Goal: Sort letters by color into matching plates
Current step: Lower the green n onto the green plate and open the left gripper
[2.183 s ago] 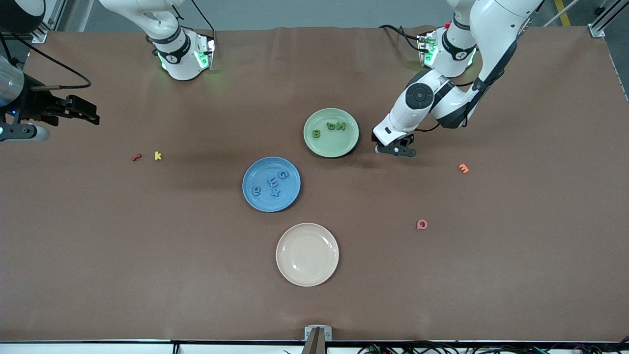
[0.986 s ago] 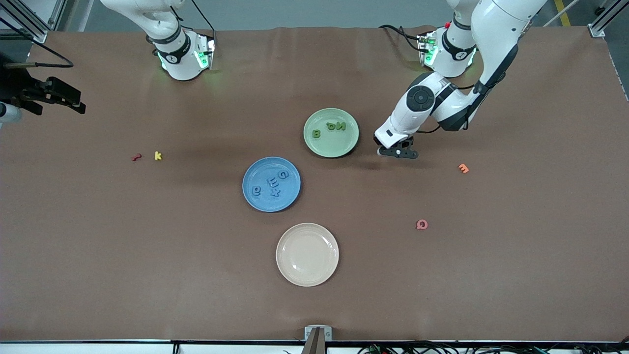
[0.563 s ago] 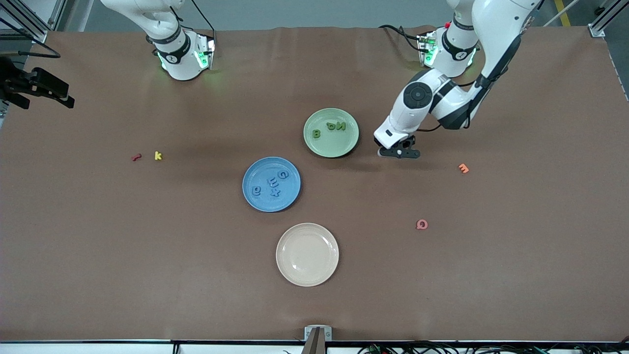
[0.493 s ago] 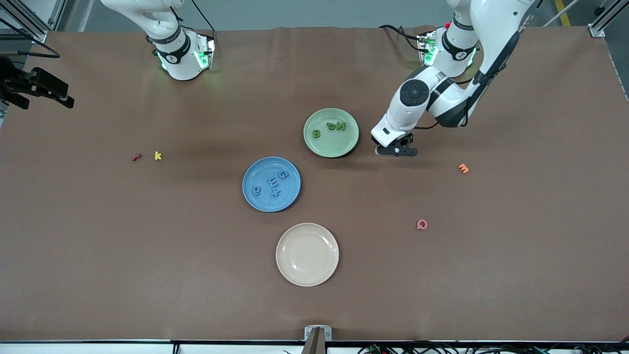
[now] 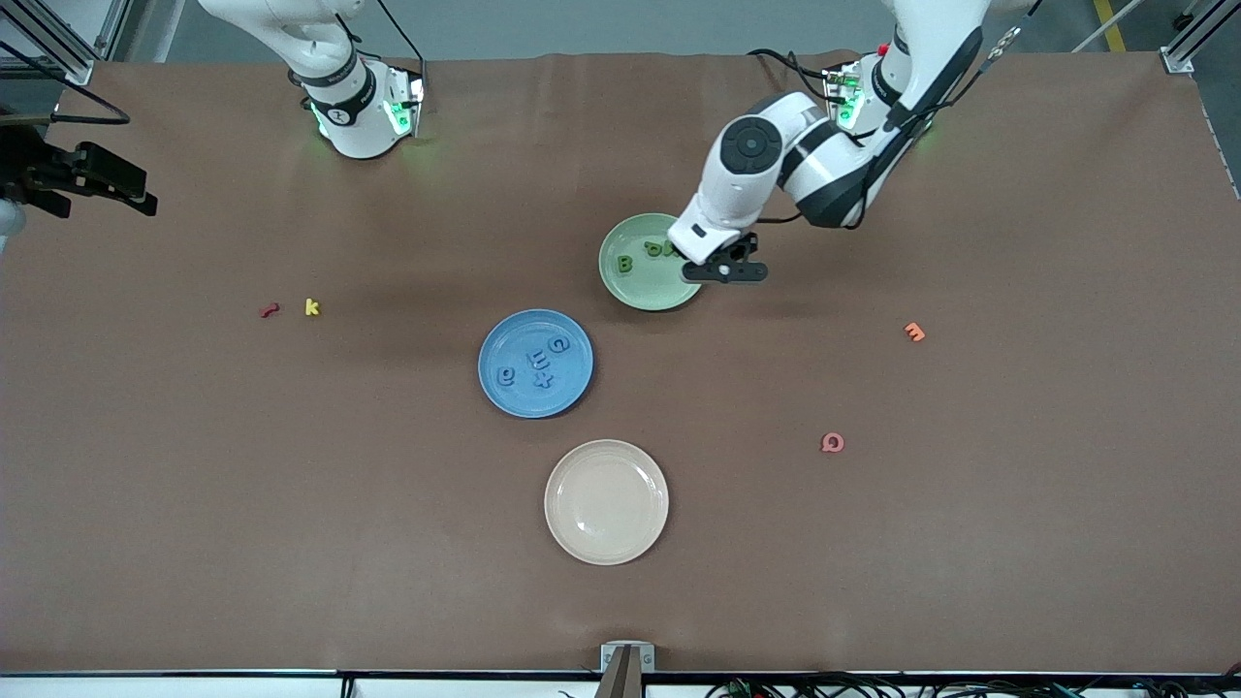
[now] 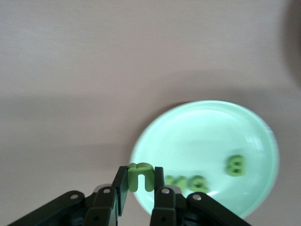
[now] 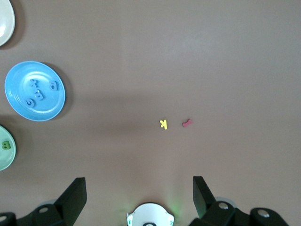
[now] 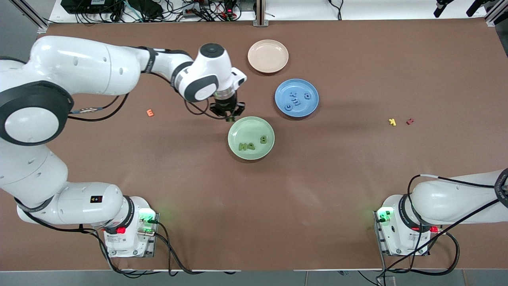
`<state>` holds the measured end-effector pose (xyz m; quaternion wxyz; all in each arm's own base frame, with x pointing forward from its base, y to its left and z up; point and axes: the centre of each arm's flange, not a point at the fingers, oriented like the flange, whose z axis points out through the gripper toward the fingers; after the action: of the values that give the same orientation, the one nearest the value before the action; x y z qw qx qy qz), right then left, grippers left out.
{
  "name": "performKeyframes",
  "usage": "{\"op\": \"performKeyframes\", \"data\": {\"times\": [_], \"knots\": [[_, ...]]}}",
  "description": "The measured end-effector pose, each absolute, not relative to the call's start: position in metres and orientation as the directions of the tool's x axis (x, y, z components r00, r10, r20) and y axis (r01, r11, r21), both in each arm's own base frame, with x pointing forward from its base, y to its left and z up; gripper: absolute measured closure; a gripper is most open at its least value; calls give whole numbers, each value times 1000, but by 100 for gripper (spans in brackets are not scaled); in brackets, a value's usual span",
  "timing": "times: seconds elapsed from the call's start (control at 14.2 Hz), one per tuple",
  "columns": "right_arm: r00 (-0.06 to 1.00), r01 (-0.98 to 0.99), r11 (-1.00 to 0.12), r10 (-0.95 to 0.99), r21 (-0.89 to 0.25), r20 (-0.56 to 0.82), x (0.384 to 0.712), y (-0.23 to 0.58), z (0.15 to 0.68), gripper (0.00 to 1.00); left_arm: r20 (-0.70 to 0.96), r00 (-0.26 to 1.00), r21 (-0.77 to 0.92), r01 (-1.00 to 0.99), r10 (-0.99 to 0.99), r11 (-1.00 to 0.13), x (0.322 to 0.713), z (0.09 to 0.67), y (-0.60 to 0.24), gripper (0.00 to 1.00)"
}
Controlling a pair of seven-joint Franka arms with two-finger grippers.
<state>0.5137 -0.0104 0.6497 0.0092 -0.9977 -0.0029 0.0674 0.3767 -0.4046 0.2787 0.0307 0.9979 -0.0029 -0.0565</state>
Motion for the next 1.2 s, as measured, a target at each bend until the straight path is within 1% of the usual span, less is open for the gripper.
{"op": "performKeyframes", "data": {"times": [0.21,0.63,0.92,1.2], "knots": [[989,5,-1000,7,-19,-146,512,-10,650,0,-148,989,84,13,1,-996,373,268,-433,74],[989,5,-1000,8,-19,-148,500,-10,660,0,-158,987,44,24,17,-999,374,228,-464,74],[991,5,-1000,8,-19,-132,494,-10,667,0,-157,987,47,31,23,-998,378,215,-467,74],[995,5,-1000,7,-18,-104,497,-10,666,0,-154,988,46,30,23,-998,378,210,-468,74]]}}
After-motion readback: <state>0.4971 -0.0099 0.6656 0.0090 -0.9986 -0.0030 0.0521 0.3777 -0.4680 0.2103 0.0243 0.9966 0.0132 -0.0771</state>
